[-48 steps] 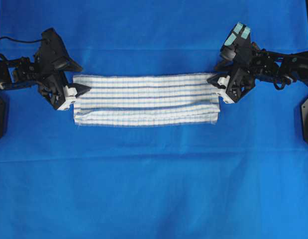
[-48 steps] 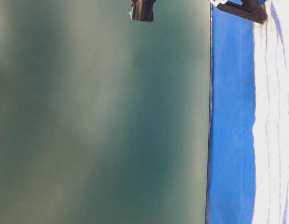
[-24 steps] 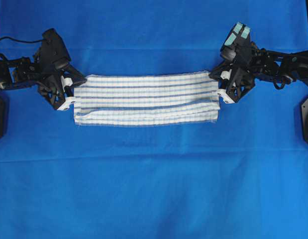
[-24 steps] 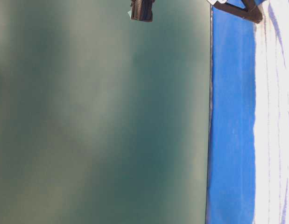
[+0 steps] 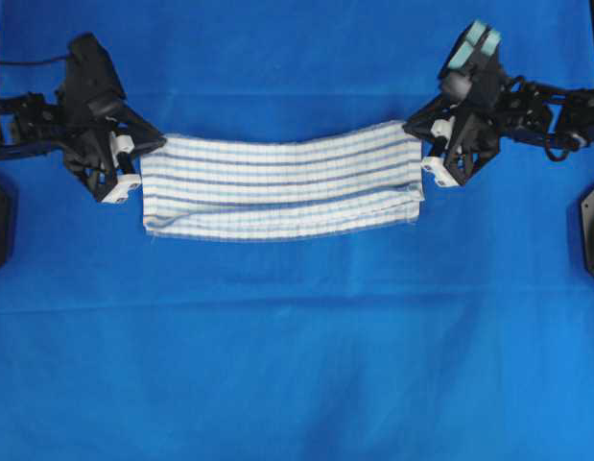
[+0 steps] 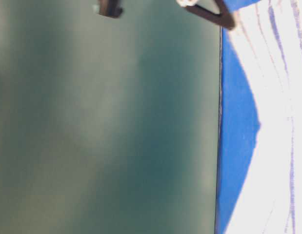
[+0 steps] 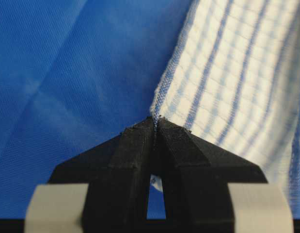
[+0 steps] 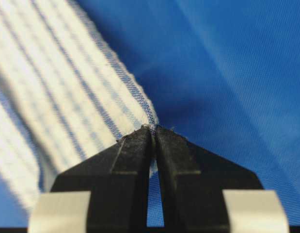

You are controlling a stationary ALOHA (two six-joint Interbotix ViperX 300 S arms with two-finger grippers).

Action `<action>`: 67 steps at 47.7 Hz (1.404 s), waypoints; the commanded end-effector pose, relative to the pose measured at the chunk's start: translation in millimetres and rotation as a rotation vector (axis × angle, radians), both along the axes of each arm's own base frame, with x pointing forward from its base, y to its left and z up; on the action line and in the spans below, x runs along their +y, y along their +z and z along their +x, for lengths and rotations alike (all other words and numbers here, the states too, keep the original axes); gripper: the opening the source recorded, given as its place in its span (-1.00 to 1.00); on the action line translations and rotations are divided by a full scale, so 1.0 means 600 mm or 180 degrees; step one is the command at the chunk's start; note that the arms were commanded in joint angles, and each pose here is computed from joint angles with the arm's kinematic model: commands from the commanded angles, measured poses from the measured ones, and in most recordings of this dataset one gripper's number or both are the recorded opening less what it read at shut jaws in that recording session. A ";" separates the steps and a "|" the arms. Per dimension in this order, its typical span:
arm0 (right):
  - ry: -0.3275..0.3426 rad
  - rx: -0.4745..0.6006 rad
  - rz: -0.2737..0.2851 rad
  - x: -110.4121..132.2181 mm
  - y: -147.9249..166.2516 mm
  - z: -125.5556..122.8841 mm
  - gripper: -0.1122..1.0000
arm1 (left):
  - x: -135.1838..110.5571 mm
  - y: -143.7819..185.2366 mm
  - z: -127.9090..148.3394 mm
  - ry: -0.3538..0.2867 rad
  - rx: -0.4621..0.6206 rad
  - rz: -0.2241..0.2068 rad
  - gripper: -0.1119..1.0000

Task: Fold the blue towel.
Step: 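Lift the strip and swing it to lie vertically, left gripper moving down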

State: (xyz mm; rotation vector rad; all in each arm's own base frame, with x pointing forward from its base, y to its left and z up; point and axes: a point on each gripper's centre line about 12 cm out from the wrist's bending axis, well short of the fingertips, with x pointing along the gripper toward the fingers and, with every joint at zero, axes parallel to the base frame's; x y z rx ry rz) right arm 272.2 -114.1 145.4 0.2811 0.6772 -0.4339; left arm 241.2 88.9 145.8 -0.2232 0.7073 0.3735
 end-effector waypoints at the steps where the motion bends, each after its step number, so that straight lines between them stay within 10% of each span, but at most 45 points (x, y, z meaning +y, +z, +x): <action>1: 0.0009 -0.0173 -0.0080 -0.001 0.043 0.002 -0.71 | -0.003 0.046 0.000 -0.0022 -0.0183 0.0068 -0.78; 37: 0.0070 -0.0590 -0.0248 0.016 0.142 -0.020 -0.71 | -0.057 0.136 -0.049 -0.0283 -0.0774 0.0176 -0.78; 67: -0.0249 -0.0546 -0.0503 -0.115 0.151 0.075 -0.71 | -0.192 0.131 0.101 -0.1334 -0.1139 0.0089 -0.78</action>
